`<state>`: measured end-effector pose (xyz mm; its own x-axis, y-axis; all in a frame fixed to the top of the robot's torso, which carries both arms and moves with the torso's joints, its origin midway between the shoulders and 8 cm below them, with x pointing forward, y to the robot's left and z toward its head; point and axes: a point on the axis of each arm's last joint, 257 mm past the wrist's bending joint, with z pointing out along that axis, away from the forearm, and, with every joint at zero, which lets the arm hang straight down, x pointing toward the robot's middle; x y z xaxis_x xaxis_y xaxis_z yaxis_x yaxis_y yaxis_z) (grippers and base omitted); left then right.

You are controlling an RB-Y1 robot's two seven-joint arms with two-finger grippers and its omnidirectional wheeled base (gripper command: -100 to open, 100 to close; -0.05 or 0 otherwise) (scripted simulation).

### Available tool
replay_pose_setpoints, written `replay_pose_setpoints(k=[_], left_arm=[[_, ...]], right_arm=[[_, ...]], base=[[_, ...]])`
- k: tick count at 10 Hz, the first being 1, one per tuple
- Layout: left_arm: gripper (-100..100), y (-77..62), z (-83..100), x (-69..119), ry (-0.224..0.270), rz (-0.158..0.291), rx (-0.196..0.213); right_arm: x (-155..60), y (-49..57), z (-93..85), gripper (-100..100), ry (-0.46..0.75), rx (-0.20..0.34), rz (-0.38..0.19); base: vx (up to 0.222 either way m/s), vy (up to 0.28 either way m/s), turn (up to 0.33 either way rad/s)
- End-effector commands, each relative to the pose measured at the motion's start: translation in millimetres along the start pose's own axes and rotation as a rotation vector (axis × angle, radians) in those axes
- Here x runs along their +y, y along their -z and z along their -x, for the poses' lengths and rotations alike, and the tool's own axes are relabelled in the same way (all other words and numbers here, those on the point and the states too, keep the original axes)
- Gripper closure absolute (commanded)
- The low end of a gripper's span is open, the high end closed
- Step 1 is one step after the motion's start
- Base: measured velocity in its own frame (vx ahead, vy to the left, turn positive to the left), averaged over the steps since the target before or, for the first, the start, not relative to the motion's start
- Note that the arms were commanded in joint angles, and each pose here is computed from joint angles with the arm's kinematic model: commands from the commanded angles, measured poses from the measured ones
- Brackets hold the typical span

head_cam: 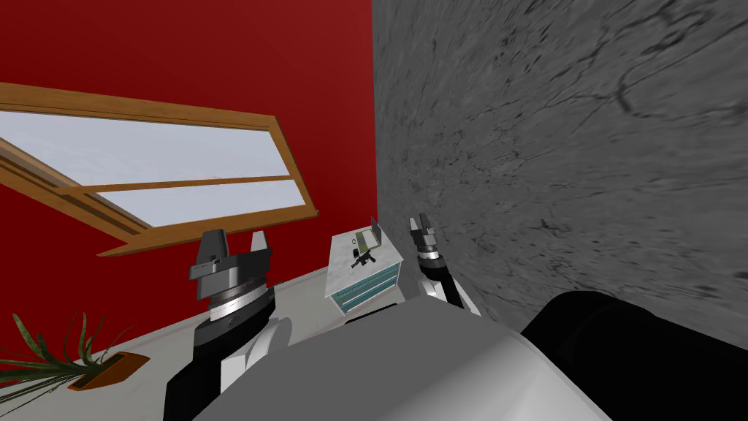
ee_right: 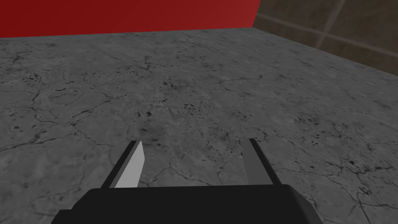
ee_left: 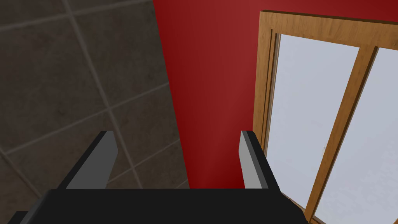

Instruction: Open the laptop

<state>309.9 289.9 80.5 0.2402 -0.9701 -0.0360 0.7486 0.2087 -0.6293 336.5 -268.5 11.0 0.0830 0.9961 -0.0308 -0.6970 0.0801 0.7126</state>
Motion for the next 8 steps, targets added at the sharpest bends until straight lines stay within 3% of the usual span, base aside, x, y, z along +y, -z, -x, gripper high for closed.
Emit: replay_pose_setpoints(k=[1,8], left_arm=[[0,0.0,0.0,0.0,0.0,0.0,0.0],[0,0.0,0.0,-0.1,0.0,0.0,0.0]], right_arm=[[0.0,0.0,0.0,0,0.0,0.0,0.0],[0.2,-0.1,0.0,0,0.0,0.0,0.0]], base=[[0.0,0.0,0.0],[0.0,0.0,0.0]])
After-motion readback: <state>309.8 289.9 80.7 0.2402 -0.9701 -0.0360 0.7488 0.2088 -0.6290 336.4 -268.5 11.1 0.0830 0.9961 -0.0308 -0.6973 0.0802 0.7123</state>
